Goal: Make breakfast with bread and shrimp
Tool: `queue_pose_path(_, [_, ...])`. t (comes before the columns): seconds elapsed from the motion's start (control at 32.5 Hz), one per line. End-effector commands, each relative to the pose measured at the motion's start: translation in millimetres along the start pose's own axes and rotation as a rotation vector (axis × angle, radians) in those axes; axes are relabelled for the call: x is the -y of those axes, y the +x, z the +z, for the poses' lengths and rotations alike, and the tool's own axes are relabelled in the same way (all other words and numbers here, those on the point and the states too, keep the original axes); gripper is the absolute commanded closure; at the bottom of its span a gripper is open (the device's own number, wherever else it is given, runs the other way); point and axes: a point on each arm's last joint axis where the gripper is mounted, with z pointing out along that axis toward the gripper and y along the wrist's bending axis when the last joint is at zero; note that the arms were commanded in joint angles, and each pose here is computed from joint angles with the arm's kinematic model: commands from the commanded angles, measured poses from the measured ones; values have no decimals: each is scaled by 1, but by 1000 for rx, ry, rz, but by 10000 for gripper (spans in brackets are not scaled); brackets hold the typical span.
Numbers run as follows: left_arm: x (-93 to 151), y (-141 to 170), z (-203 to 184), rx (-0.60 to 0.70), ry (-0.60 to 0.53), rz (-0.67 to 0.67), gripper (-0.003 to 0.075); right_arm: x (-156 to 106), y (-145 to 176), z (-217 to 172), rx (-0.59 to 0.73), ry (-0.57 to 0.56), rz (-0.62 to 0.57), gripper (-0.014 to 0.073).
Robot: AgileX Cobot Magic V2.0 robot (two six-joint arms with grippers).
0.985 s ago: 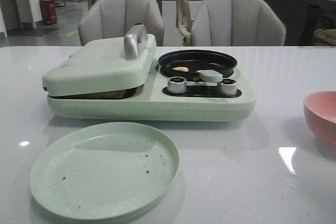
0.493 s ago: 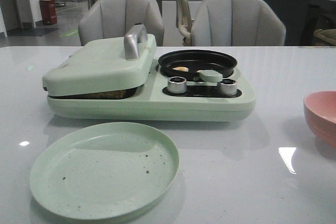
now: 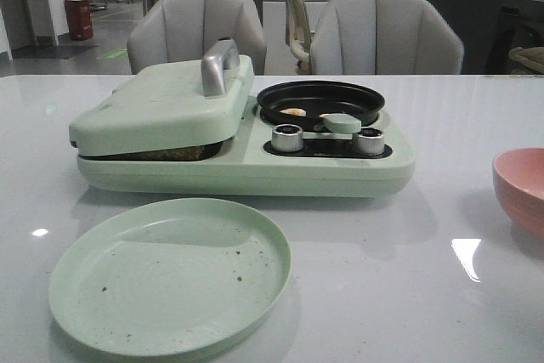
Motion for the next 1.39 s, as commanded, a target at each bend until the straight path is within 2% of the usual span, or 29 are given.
queue_pose_path(0.0, [-1, -8, -2, 111, -6, -20, 619, 3, -6, -12, 223, 39, 20, 550])
queue_pose_path(0.09, [-1, -8, -2, 111, -6, -20, 619, 3, 3, -18, 380, 66, 36, 550])
queue_pose_path(0.31, [-1, -8, -2, 111, -6, -20, 619, 2, 32, -14, 642, 93, 53, 550])
queue_pose_path(0.71, [-1, -8, -2, 109, -6, -20, 619, 1, 76, 20, 877, 108, 96, 550])
queue_pose_path(1.35, [-1, -8, -2, 108, -6, -20, 619, 2, 74, 19, 885, 106, 105, 550])
